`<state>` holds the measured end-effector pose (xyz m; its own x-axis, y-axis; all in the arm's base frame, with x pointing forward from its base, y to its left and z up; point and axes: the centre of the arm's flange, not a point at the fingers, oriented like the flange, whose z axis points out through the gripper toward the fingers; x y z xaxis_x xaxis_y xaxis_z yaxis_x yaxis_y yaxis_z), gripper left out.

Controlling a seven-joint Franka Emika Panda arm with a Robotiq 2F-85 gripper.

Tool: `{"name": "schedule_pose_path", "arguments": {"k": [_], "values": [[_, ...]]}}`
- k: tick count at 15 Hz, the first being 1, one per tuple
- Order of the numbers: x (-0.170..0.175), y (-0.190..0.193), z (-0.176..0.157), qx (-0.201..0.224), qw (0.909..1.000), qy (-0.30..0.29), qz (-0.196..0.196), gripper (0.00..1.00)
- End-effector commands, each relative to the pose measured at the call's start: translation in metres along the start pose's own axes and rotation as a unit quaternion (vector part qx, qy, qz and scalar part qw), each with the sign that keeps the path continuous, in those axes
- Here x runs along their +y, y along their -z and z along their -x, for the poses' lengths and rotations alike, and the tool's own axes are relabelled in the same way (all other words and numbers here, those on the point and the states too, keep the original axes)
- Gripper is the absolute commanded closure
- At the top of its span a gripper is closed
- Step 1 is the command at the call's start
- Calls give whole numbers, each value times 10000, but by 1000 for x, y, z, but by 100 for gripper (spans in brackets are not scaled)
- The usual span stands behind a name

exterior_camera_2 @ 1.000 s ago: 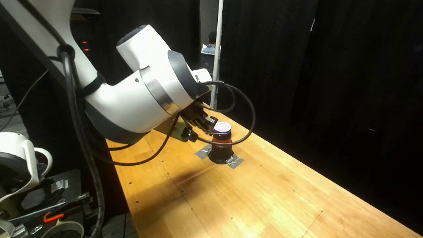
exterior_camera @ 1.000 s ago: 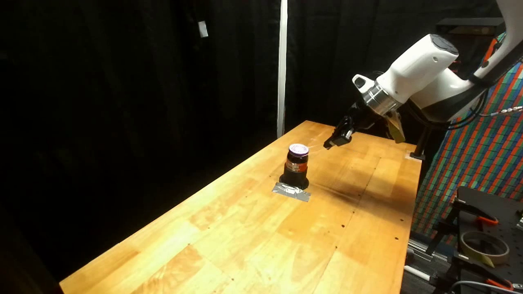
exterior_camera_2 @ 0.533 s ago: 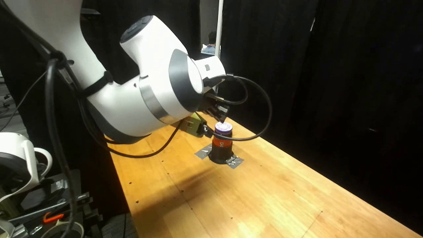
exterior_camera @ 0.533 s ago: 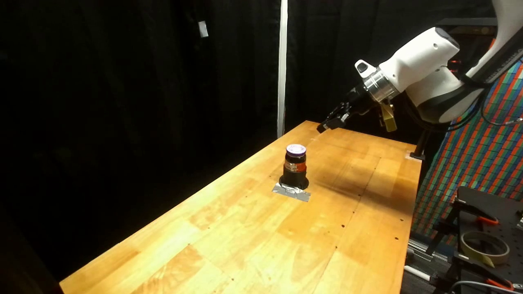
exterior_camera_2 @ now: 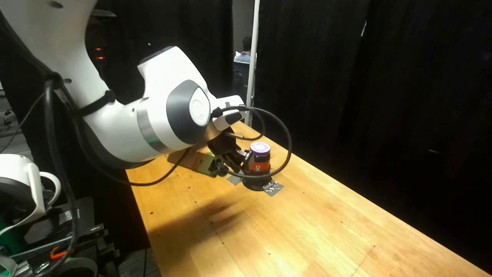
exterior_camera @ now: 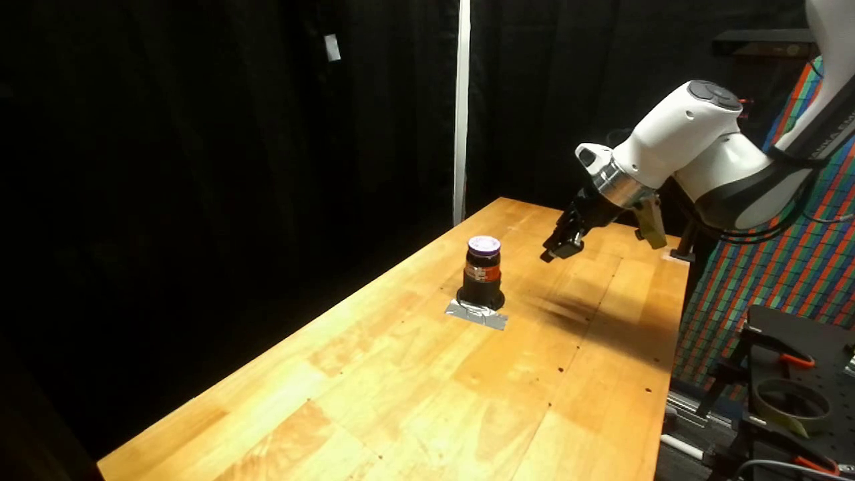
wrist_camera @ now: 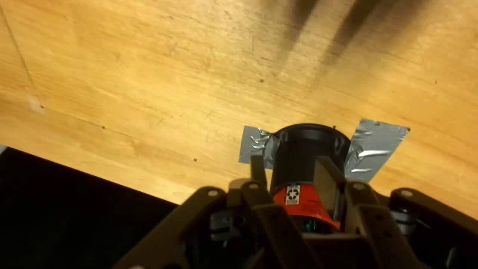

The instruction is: Put the rubber bung around the neck of the brown bottle

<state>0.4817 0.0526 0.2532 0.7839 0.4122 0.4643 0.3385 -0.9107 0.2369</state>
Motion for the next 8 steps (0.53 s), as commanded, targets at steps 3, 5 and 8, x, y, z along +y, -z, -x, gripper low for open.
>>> {"name": "schedule_pose_path", "arguments": {"k": [3, 5, 8], "values": [[-20, 78, -60, -668, 9941, 55, 848, 13], [-26, 95, -75, -783, 9911, 54, 1071, 1], [-36, 132, -102, -878, 9888, -88, 1205, 0]]}}
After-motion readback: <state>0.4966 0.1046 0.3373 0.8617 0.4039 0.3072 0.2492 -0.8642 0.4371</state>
